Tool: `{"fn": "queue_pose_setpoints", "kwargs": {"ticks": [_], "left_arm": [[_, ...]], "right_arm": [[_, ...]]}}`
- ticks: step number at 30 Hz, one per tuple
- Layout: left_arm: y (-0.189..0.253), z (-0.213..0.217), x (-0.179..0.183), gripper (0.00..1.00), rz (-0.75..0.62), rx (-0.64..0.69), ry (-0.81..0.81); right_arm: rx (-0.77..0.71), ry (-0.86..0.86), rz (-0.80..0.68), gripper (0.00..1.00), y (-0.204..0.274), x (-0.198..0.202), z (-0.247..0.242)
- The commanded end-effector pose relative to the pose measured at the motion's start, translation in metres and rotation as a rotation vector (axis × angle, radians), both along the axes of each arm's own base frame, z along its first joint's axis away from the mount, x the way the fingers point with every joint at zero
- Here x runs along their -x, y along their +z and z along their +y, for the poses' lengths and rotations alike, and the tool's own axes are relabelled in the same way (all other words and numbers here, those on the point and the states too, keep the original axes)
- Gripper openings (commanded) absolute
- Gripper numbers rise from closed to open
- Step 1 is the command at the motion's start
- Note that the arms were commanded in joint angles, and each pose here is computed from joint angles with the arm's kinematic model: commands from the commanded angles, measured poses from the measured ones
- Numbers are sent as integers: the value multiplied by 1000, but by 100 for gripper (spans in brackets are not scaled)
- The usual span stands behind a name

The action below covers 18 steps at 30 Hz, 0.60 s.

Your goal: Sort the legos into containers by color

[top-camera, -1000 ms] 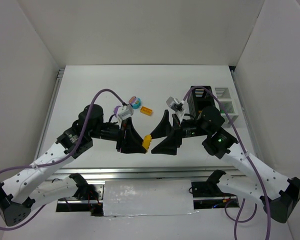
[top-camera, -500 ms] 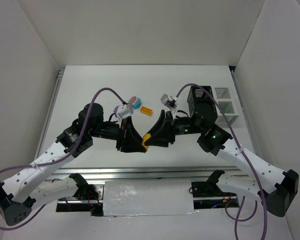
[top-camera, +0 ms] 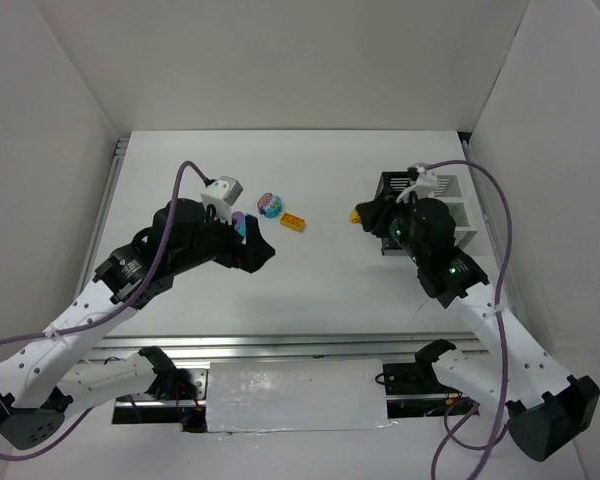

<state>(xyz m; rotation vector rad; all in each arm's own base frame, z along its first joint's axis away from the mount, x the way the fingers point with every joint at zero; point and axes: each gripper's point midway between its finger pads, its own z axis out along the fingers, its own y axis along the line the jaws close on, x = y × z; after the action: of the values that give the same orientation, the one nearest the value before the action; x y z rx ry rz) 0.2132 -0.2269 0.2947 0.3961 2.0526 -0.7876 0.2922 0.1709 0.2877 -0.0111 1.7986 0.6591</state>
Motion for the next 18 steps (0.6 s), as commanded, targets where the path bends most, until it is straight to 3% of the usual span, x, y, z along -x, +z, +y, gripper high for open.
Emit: {"fn": "queue_pose_setpoints", "kwargs": {"ticks": [1, 5, 13, 18], "left_arm": [[-27, 74, -29, 100, 6, -214, 405], [-38, 80, -30, 100, -2, -225, 430], [-63, 82, -30, 99, 35, -310, 404], [-61, 78, -29, 100, 28, -301, 380]], "right_arm": [[174, -579, 92, 0, -37, -33, -122], [213, -773, 191, 0, -57, -56, -176], [207, -825, 263, 0, -77, -88, -198], [193, -787, 246, 11, -78, -90, -191]]}}
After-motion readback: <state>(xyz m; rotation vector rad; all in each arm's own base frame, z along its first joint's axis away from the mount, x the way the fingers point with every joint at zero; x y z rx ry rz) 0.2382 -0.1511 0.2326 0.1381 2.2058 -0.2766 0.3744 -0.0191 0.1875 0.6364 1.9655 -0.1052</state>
